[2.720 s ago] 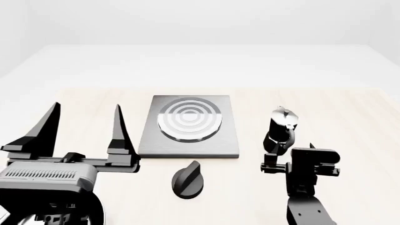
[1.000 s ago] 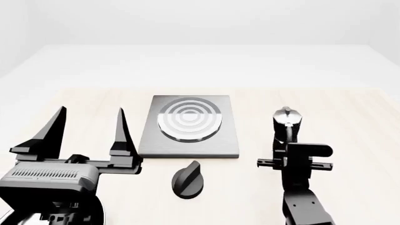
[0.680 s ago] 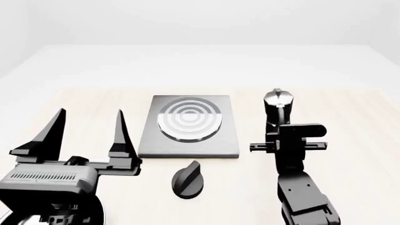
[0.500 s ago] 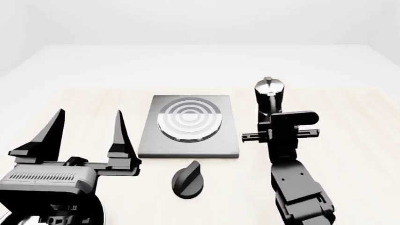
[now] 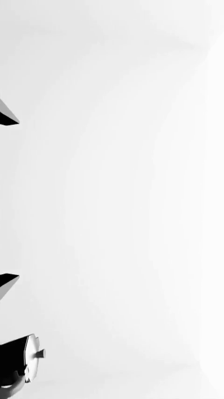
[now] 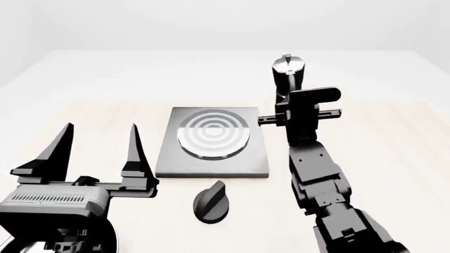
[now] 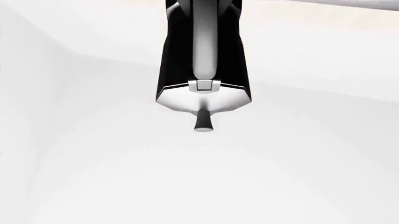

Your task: Turn on the stove and put the moka pot on it.

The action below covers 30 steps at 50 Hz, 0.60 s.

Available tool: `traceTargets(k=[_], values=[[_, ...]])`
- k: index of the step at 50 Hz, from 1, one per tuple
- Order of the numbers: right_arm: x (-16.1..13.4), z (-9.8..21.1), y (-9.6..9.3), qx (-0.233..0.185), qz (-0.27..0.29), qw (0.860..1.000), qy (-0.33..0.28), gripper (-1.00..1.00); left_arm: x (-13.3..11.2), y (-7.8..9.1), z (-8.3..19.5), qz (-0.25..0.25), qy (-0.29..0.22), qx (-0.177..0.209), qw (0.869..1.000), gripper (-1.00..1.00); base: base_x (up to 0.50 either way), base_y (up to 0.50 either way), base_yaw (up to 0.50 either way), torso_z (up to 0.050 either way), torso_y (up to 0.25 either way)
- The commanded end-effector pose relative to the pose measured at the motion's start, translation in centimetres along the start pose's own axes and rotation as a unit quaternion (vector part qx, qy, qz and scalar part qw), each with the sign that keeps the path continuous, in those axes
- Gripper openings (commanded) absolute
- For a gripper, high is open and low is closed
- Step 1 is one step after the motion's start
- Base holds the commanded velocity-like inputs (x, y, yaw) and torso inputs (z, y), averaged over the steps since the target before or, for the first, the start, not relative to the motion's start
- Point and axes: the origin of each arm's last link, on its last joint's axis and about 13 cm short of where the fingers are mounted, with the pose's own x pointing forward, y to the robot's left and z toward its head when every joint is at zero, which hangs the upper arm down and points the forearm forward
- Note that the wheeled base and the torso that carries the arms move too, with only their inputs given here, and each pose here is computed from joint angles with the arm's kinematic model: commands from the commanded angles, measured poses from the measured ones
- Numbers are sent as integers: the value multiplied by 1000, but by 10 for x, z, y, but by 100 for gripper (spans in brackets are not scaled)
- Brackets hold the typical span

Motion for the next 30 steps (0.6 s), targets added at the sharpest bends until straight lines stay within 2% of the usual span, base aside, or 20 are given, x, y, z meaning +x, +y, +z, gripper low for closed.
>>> traceTargets(k=[1, 7, 18, 21, 28, 30], values=[[19, 30, 6, -21, 0, 999, -34, -100, 1, 0, -3, -1, 3, 0, 1000, 100, 0, 0, 0, 0, 0], [26, 48, 10, -1, 0, 999, -47, -100, 1, -1, -5, -1, 5, -1, 1000, 100, 0, 0, 0, 0, 0], [23, 52, 31, 23, 37, 998, -55, -100, 1, -1, -7, -2, 10, -3, 1000, 100, 0, 0, 0, 0, 2], [21, 58, 42, 60, 67, 994, -69, -100, 1, -1, -8, -2, 10, -4, 1000, 100, 0, 0, 0, 0, 0], [17, 60, 53, 94, 86, 989, -72, -100, -1, -1, -7, -1, 10, -4, 1000, 100, 0, 0, 0, 0, 1], [15, 59, 55, 117, 90, 987, -69, -100, -1, 0, -7, 0, 10, -4, 1000, 100, 0, 0, 0, 0, 0]])
